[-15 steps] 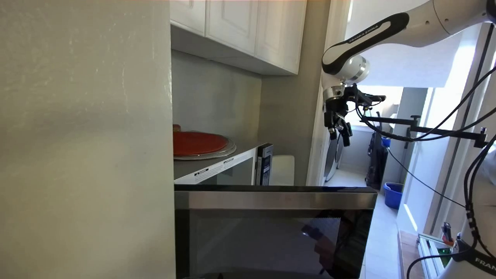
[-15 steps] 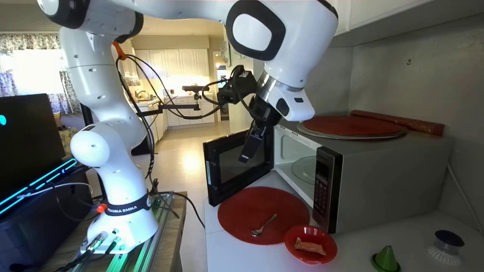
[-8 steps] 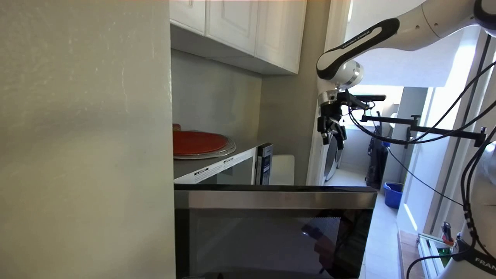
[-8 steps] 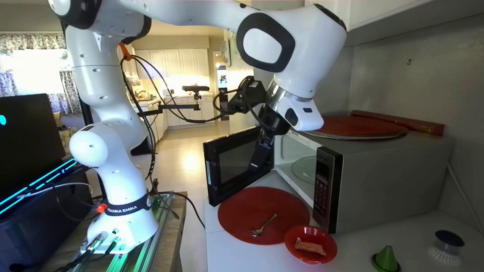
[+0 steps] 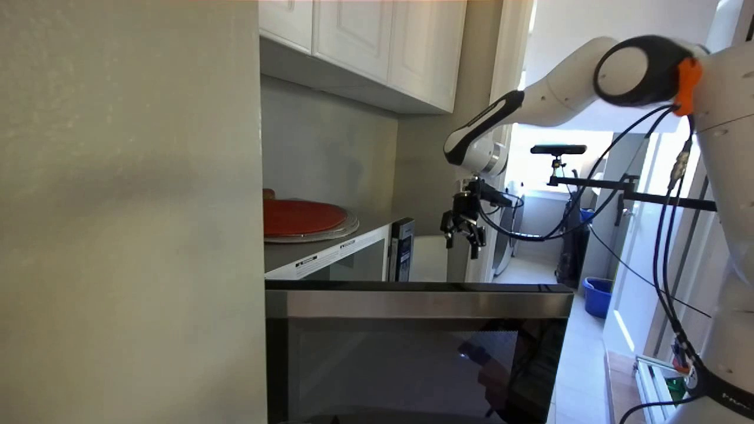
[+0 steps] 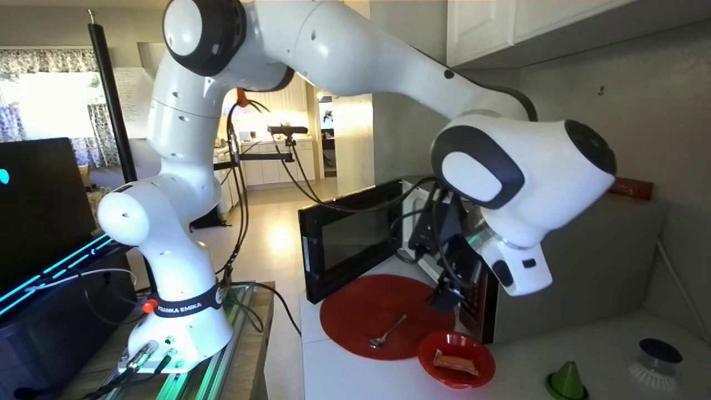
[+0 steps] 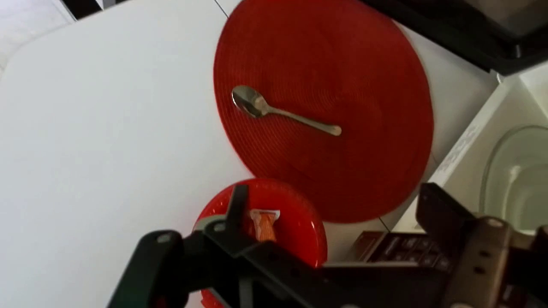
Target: Put the red bowl in the microwave
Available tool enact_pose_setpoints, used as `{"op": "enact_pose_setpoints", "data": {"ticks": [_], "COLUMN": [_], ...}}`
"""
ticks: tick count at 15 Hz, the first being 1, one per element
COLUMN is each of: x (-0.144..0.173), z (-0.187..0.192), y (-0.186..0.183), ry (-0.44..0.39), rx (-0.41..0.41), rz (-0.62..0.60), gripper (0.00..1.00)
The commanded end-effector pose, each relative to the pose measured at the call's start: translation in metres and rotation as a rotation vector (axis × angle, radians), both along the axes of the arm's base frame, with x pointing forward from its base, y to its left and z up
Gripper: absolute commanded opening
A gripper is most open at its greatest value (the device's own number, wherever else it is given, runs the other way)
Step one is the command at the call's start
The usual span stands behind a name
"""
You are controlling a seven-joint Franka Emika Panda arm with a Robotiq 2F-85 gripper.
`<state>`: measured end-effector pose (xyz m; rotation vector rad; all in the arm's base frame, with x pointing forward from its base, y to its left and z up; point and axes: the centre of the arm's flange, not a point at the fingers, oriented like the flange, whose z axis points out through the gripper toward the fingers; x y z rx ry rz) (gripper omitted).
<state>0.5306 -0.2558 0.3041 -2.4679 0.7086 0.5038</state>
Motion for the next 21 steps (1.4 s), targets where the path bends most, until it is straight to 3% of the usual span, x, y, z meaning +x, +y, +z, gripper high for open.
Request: {"op": "enact_pose_setpoints", "data": {"ticks": [1, 2, 3, 6, 10, 12, 15, 17, 20, 21], "x": [0.051, 0.055, 0.019, 0.027, 0.035, 0.042, 0.031, 0.031, 0.021, 0.026], "z": [-0.034, -0.047, -0.034, -0.056, -0.053, -0.041, -0.003, 0.010, -0.006, 0.009], "y": [-0.063, -0.074, -0.044, -0.066, -0.062, -0.064, -0.065, -0.072, -0.096, -0.079], "ry": [-0.056, -0.055, -0.042, -0.043, -0.054, -0.166, -0.316, -0.379, -0.312, -0.319], "rx": [0.089, 0.099, 0.049, 0.072, 0.073, -0.040, 0.002, 0.085, 0.241, 0.141], "rz": [-0.055, -0.063, -0.059, -0.075, -0.061, -0.057, 0.059, 0.110, 0.118, 0.121], "gripper": [1.00, 1.00, 1.00, 1.00, 1.00, 1.00, 1.00, 1.00, 1.00, 1.00]}}
